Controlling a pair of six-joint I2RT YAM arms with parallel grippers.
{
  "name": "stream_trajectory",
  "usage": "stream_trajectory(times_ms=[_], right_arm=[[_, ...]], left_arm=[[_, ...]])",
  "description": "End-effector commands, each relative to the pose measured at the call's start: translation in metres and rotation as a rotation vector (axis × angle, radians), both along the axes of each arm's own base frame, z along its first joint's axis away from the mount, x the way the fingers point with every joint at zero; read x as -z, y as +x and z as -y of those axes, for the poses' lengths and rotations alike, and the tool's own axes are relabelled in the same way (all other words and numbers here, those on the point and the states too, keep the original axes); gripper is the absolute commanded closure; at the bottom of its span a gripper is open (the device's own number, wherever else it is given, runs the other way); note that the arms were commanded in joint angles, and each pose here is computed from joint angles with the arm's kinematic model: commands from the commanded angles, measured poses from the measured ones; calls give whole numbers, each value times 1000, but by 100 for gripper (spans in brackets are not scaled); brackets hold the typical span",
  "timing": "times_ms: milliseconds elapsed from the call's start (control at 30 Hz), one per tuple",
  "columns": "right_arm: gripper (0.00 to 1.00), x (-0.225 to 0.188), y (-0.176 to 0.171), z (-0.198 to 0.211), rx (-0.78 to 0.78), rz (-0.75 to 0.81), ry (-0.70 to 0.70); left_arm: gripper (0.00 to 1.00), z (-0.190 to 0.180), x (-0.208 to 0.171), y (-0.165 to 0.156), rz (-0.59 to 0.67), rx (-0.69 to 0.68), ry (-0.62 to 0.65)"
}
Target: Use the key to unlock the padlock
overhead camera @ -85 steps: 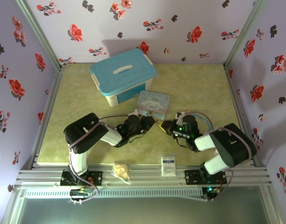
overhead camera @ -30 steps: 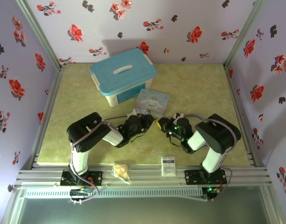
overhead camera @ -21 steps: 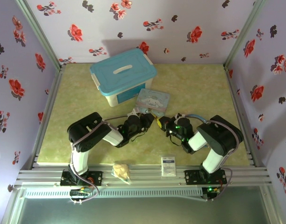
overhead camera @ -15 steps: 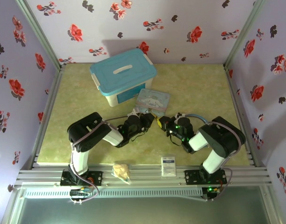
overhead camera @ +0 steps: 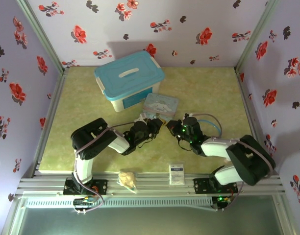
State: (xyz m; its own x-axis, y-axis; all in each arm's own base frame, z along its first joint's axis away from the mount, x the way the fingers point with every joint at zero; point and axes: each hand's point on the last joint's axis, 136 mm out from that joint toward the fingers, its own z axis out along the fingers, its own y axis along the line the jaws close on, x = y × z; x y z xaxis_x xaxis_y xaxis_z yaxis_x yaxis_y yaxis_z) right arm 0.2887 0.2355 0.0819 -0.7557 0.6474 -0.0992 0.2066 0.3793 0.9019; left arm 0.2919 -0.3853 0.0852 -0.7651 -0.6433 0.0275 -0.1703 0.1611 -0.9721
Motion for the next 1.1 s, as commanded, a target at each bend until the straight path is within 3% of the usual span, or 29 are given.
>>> stream_trajectory(times_ms=[0, 133, 333, 633, 867, 1067], right_arm=[[98, -40, -2, -31, -102, 76, 241], [82, -26, -8, -29, -130, 62, 103], [79, -13, -27, 8, -161, 67, -259], [65, 10, -50, 37, -336, 52, -637], [59, -6, -47, 51, -412, 191, -881], [58, -20, -49, 23, -607, 483, -1051]], left_arm=[[100, 35, -44, -32, 77, 175, -137], [100, 34, -40, -31, 74, 169, -127], [100, 31, -28, -30, 68, 159, -87], [100, 21, -26, -27, 84, 138, -51], [100, 15, -27, -26, 102, 130, -21], [100, 11, -33, -25, 117, 135, 0]])
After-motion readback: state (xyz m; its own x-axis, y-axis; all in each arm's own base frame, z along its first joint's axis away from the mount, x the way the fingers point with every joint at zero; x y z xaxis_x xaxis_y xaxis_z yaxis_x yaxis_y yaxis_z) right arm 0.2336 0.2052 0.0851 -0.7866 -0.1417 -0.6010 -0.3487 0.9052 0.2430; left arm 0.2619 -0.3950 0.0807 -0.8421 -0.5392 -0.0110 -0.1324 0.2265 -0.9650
